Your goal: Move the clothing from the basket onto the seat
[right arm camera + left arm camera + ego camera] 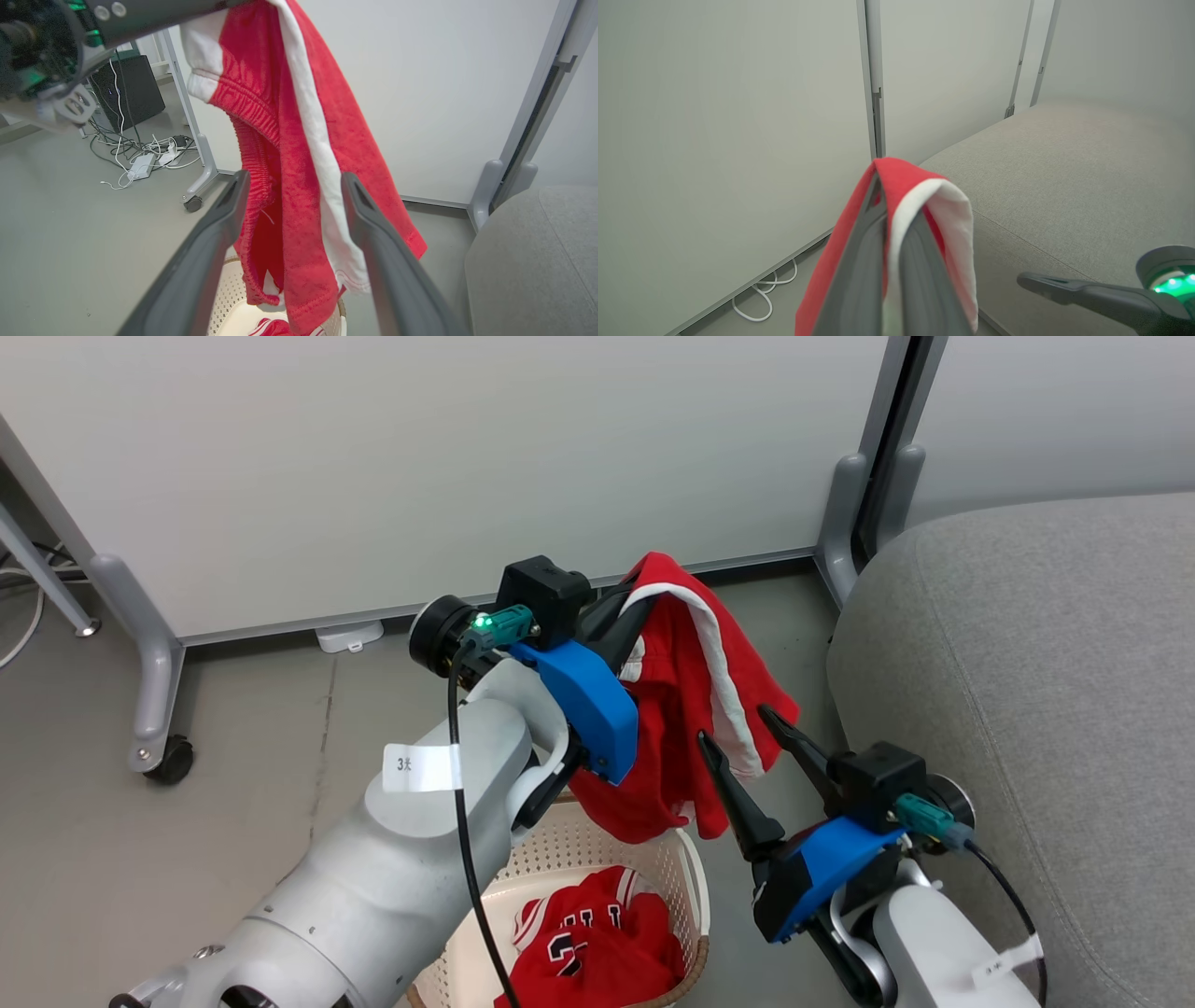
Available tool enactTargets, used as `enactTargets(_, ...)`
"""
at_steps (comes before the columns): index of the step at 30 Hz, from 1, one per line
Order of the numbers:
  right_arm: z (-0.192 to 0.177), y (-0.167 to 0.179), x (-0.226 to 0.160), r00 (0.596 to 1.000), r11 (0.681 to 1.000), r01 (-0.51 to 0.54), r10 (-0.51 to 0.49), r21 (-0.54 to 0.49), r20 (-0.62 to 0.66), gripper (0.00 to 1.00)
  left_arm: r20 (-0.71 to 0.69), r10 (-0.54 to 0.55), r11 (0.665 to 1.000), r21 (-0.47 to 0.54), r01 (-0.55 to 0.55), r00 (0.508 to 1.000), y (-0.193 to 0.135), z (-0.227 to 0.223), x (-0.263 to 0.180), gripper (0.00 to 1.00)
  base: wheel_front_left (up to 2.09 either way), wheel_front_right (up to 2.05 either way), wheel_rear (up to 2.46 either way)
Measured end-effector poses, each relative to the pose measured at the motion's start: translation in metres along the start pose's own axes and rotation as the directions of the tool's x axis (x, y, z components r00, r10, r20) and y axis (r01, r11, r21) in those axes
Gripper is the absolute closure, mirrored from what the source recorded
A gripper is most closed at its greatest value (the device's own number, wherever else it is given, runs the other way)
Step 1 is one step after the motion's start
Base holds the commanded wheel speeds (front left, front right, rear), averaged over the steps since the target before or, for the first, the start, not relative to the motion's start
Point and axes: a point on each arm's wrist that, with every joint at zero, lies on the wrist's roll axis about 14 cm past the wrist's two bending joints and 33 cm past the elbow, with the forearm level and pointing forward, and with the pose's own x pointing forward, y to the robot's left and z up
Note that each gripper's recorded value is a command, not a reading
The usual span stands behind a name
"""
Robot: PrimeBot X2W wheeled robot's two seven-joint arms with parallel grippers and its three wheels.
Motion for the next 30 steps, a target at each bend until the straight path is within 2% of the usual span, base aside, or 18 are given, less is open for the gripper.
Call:
enactTargets(17, -0.02, -0.004, 0.046, 0.994, 0.998, -0.044, 0.04, -0.041, -0.101, 0.0, -0.011, -0.037, 0.999, -0.013, 0.037, 0.999, -0.007, -0.005, -0.003, 1.0, 0.0, 0.0, 0.0)
enactTargets(29, -0.029, -0.007, 0.055, 0.988, 0.995, -0.06, 0.047, -0.083, -0.147, 0.0, -0.012, -0.071, 0.997, -0.011, 0.071, 0.997, -0.018, -0.004, -0.006, 1.0, 0.0, 0.0, 0.0)
enactTargets(30, -0.029, -0.006, 0.055, 0.988, 0.995, -0.062, 0.05, -0.077, -0.148, 0.58, -0.013, -0.073, 0.997, -0.009, 0.073, 0.997, -0.019, -0.004, -0.006, 1.0, 0.0, 0.0, 0.0)
